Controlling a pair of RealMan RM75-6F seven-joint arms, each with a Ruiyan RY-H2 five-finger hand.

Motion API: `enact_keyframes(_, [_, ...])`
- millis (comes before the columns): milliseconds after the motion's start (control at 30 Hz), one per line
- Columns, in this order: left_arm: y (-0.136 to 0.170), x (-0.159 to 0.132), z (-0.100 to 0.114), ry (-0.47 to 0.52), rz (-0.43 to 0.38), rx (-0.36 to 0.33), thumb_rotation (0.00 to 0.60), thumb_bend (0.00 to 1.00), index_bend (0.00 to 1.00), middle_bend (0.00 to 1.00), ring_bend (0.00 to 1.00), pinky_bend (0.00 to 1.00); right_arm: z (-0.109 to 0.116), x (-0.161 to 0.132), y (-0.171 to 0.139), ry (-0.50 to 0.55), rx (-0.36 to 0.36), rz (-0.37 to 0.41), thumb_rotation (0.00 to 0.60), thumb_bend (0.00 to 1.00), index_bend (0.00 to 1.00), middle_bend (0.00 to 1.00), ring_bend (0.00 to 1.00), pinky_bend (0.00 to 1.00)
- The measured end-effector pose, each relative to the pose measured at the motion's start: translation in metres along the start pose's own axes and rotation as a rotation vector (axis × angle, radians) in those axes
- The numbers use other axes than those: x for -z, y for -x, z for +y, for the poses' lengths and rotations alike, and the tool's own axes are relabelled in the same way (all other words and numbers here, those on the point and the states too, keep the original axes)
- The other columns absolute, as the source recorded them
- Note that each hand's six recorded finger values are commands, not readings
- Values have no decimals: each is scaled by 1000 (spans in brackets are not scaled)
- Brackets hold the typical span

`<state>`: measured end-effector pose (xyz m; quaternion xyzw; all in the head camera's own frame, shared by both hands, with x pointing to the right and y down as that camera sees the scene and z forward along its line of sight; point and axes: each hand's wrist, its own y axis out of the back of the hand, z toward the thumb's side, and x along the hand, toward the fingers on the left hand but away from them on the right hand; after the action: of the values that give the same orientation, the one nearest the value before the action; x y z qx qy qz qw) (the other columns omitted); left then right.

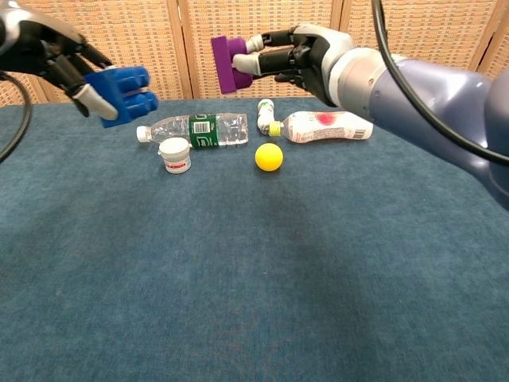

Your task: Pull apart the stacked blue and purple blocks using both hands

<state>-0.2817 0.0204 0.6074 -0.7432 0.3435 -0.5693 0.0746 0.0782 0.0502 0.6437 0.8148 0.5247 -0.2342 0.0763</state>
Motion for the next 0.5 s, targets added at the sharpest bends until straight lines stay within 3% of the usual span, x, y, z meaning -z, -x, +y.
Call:
enact_keyframes(167, [3, 30, 14, -79, 31, -32, 600, 226, 639, 539, 354, 315, 10, 5, -2, -77, 4, 1, 600, 434, 621, 655, 244, 0])
enact_keyframes(500, [12, 104, 28, -318, 118, -143, 600, 225, 634, 505, 354, 296, 26, 37, -17, -516, -54, 26, 600, 434, 622, 655, 244, 0])
